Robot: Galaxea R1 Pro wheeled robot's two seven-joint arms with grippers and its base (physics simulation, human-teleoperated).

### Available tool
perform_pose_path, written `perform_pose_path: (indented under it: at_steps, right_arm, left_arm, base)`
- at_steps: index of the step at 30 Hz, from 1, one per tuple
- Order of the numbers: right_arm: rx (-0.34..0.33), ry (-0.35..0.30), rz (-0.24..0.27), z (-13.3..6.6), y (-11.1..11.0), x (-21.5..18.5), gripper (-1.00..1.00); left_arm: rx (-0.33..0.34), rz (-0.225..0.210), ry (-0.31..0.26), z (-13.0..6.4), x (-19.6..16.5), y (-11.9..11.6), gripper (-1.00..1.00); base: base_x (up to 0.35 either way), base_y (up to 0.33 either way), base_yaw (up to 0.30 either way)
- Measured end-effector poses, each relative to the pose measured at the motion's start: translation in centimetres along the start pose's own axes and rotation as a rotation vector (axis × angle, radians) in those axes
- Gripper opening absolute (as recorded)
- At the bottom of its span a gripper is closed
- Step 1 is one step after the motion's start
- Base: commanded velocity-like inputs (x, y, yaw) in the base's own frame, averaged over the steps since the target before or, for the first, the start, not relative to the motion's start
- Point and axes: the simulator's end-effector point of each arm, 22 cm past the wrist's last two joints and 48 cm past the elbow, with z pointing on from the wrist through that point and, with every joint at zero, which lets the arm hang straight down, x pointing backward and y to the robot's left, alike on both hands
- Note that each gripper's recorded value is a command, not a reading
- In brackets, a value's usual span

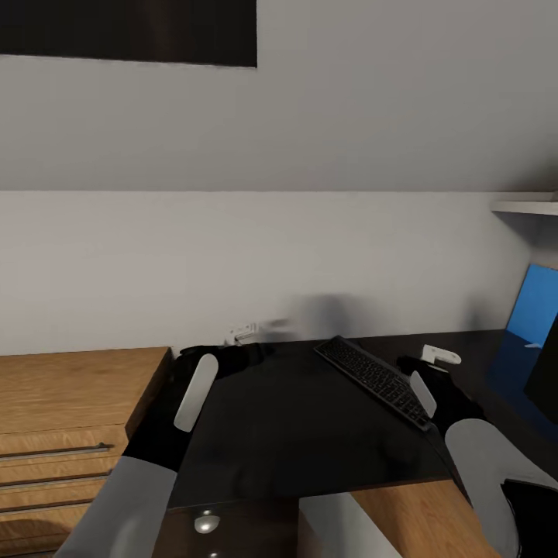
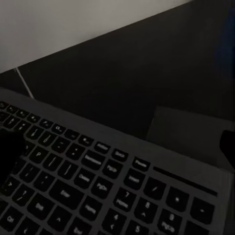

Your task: In the bedroom, organize the workspace by keeping the computer under the desk, ensuring the monitor is on the desk, placing the keyboard on the desk next to the monitor, placing the mouse on the desk next to the keyboard, moving the folder from the swivel chair onto the desk next to the mouse, stacking the notebook on top of the folder with the pen on top of the notebook, and positioning the swivel chair next to the desk.

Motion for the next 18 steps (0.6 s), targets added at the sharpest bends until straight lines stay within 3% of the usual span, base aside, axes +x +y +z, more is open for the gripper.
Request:
perform_pose_path:
  at_steps: [8,18]
  right_arm:
    - [0.017,-0.035,0.001,0.8,-2.2,0.3,1.0]
    - [-0.051,-0.087,-0.045,1.2,-1.5,0.5,1.0]
  left_arm:
    - [0.002,0.0,-0.001,0.0,0.0,-0.1,1.0]
    - [0.007,0.001,-0.001,0.0,0.0,-0.2,1.0]
  base:
    - [0.0,-0.017,0.0]
    - [0.0,-0.002,0.0]
